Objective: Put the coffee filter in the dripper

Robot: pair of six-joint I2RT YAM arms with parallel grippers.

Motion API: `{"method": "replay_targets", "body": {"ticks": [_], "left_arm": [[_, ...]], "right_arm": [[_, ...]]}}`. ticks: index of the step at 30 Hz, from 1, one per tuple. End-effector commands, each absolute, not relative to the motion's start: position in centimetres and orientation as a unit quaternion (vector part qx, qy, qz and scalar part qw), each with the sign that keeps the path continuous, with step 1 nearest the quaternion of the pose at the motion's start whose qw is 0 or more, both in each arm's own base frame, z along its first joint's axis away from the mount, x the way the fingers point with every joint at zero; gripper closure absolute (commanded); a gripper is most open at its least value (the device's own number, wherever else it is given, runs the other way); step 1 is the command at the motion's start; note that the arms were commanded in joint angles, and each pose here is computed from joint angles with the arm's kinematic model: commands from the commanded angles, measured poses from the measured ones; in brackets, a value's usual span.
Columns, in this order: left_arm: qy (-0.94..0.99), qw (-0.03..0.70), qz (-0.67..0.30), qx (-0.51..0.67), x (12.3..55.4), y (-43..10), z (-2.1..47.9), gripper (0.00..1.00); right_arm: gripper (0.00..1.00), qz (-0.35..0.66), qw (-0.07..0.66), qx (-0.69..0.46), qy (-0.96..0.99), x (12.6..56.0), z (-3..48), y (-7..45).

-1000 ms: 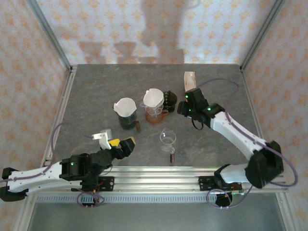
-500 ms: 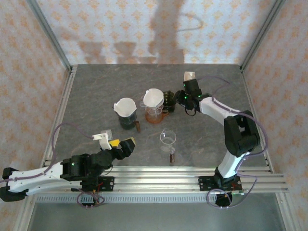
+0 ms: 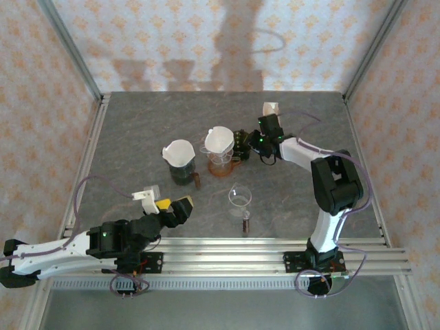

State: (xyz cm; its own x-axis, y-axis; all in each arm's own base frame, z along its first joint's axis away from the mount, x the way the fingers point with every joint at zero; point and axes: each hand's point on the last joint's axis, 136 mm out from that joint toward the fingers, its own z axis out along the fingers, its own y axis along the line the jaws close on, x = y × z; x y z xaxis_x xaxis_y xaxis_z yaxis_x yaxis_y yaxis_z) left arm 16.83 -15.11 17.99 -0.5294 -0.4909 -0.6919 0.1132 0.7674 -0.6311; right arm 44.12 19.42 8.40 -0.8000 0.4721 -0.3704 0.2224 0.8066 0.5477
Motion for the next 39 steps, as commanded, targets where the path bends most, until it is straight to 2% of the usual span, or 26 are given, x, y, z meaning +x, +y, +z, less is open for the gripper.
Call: {"method": "replay_targets", "body": {"ticks": [1, 6, 15, 27, 33, 39], "left_arm": [[0.805, 0.485, -0.313, -0.135, 17.2, -14.5, 18.0, 0.00], [0.806, 0.484, -0.312, -0.136, 17.2, -14.5, 17.9, 0.00], [0.807, 0.481, -0.314, -0.136, 17.2, -14.6, 17.7, 0.00], [0.807, 0.480, -0.315, -0.136, 17.1, -14.6, 17.9, 0.00], [0.808, 0.477, -0.318, -0.136, 17.1, -14.6, 17.9, 0.00], [0.807, 0.477, -0.322, -0.135, 17.0, -14.6, 18.0, 0.00]], "right_arm": [[0.75, 0.248, 0.268, 0.190, 0.911, 45.2, 9.1, 19.5], [0.86, 0.254, 0.272, 0.193, 0.908, 45.6, 9.4, 19.7], [1.00, 0.229, 0.296, 0.214, 0.902, 46.0, 10.7, 18.4], [1.00, 0.180, 0.343, 0.225, 0.894, 41.8, 14.8, 14.0], [1.00, 0.174, 0.346, 0.219, 0.896, 37.1, 16.6, 12.0], [1.00, 0.214, 0.331, 0.173, 0.903, 31.9, 19.0, 12.3]]}}
